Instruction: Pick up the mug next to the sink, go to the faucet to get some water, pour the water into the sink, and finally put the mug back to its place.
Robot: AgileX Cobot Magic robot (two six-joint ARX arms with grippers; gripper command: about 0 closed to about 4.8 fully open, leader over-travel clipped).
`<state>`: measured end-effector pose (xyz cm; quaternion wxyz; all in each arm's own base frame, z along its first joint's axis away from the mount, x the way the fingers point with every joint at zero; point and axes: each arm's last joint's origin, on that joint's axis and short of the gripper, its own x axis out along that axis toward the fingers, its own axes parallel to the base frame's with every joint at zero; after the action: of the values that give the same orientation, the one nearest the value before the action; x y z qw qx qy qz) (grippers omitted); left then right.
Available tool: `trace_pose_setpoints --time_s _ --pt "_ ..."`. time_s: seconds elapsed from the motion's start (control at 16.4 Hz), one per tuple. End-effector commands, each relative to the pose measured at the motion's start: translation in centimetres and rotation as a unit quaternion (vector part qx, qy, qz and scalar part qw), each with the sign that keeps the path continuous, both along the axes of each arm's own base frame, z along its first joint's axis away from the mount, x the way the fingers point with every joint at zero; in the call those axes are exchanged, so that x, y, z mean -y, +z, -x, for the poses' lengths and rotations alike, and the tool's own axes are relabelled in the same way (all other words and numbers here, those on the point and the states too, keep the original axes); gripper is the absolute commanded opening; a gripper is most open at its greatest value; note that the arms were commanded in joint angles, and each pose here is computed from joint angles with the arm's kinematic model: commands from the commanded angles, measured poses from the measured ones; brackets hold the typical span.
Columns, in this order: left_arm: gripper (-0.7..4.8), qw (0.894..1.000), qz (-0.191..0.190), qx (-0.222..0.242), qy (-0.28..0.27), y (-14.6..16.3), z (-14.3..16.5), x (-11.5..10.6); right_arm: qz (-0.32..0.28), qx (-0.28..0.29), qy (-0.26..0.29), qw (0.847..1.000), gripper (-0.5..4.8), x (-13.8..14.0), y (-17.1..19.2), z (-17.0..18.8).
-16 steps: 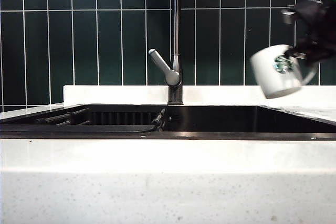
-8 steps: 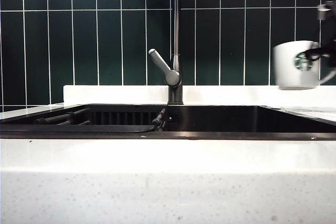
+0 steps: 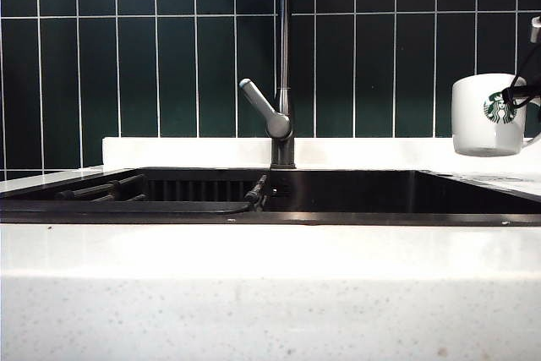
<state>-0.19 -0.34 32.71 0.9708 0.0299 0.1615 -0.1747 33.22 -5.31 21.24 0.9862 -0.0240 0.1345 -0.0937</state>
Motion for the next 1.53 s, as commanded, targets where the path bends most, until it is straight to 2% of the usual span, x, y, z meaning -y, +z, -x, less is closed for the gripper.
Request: trace_pose_setpoints --time_s 0.06,0.73,0.92,1.04,1.1,1.16,1.53 --pt "-0.06 1.0 0.002 -0.004 0.0 0.0 0.0 0.0 -0.007 0.027 0.004 1.0 -0.01 0.0 0.9 -0.1" --pt "-0.06 1.0 -0.005 -0.012 -0.003 -0.2 0.1 0.0 -0.01 -0.023 0.008 1.0 0.02 0.0 -0.6 -0.1" --pt "-0.06 1.0 -0.007 -0.024 -0.003 -0.4 0.1 0.0 -0.014 -0.052 0.007 0.999 0.24 0.1 -2.1 -0.5" --pt "-0.06 0.999 -0.009 -0.032 -0.003 -0.6 0.2 0.0 -0.013 -0.068 -0.005 0.998 0.81 0.2 -2.8 -0.6" --pt "-0.06 0.999 -0.01 -0.036 -0.003 -0.7 0.2 0.0 -0.005 -0.066 -0.027 0.997 1.33 0.3 -2.7 -0.6" --pt "-0.06 0.999 -0.01 -0.037 -0.003 -0.7 0.3 0.0 -0.001 -0.064 -0.035 0.997 1.51 0.4 -2.6 -0.5" --pt "-0.06 0.999 -0.01 -0.038 -0.003 -0.7 0.3 0.0 -0.001 -0.066 -0.028 0.997 1.53 0.2 -1.1 0.3"
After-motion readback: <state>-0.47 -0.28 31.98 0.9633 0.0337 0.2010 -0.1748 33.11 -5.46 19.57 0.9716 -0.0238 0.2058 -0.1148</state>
